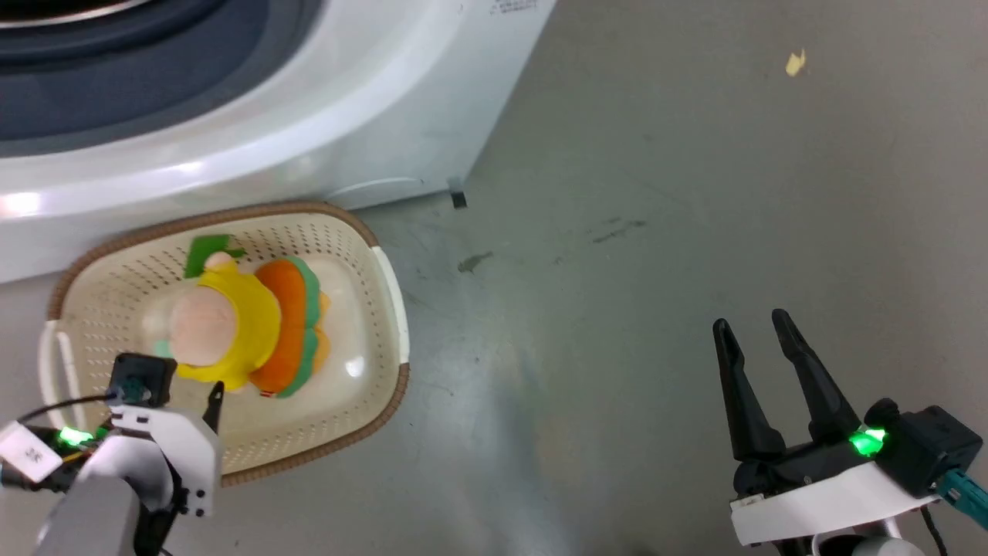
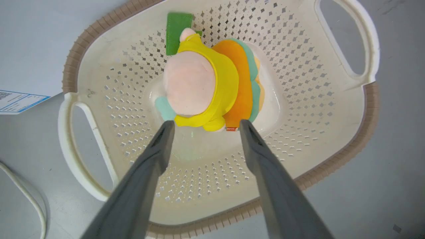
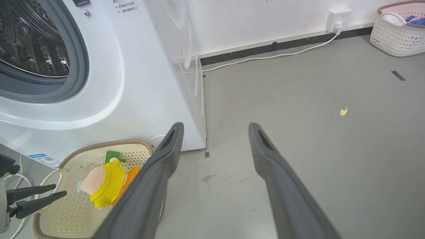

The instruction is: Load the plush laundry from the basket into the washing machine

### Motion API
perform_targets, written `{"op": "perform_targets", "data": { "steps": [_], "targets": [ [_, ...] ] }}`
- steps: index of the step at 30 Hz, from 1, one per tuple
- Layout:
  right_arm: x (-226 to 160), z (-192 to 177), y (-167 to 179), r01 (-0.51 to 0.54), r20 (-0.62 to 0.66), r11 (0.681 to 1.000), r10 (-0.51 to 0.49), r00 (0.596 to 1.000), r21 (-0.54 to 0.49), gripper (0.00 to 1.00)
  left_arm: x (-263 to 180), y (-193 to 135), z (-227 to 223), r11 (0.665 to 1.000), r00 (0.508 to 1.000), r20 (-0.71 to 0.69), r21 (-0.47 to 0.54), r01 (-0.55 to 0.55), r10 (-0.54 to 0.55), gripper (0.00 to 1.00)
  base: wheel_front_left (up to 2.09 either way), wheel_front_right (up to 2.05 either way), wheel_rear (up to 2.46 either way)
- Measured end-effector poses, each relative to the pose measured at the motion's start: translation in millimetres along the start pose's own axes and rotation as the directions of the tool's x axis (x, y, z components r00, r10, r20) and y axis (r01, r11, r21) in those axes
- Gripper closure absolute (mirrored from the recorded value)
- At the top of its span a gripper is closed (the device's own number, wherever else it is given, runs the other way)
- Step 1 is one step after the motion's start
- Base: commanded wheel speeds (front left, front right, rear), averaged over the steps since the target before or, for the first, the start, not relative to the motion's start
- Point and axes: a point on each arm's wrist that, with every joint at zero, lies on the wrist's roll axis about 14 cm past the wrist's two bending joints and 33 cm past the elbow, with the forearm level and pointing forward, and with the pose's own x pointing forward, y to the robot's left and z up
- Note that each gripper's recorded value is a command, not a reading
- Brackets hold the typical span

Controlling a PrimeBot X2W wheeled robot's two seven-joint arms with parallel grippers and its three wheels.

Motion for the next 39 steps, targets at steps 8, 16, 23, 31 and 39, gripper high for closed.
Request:
{"op": "perform_targets", "data": {
  "steps": [8, 16, 23, 31, 39],
  "targets": [
    [0, -10, -10, 0.043, -0.024, 0.999, -0.042, 0.999, 0.03, 0.0, 31, -1, -10, 0.998, 0.996, -0.082, 0.049, 0.044, -0.039, 0.0, 0.0, 0.0, 0.0],
    [1, -18, -17, 0.079, -0.043, 0.995, -0.076, 0.996, 0.058, 0.0, 64, 13, -5, 0.996, 0.994, -0.109, 0.086, 0.013, -0.003, 0.0, 0.0, 0.0, 0.0],
    [4, -26, -17, 0.093, -0.057, 0.992, -0.088, 0.994, 0.084, 0.0, 91, 3, -18, 0.992, 0.98, -0.193, 0.106, 0.069, -0.047, 0.0, 0.0, 0.0, 0.0],
    [8, -36, -17, 0.106, -0.08, 0.99, -0.099, 0.992, 0.095, 0.0, 119, 10, -39, 0.99, 0.961, -0.273, 0.116, 0.075, -0.041, 0.0, 0.0, 0.0, 0.0],
    [12, -44, -22, 0.13, -0.093, 0.987, -0.122, 0.988, 0.094, 0.0, 140, 7, -70, 0.99, 0.932, -0.357, 0.095, 0.1, -0.06, 1.0, 0.0, 0.0, 0.0]
  ]
}}
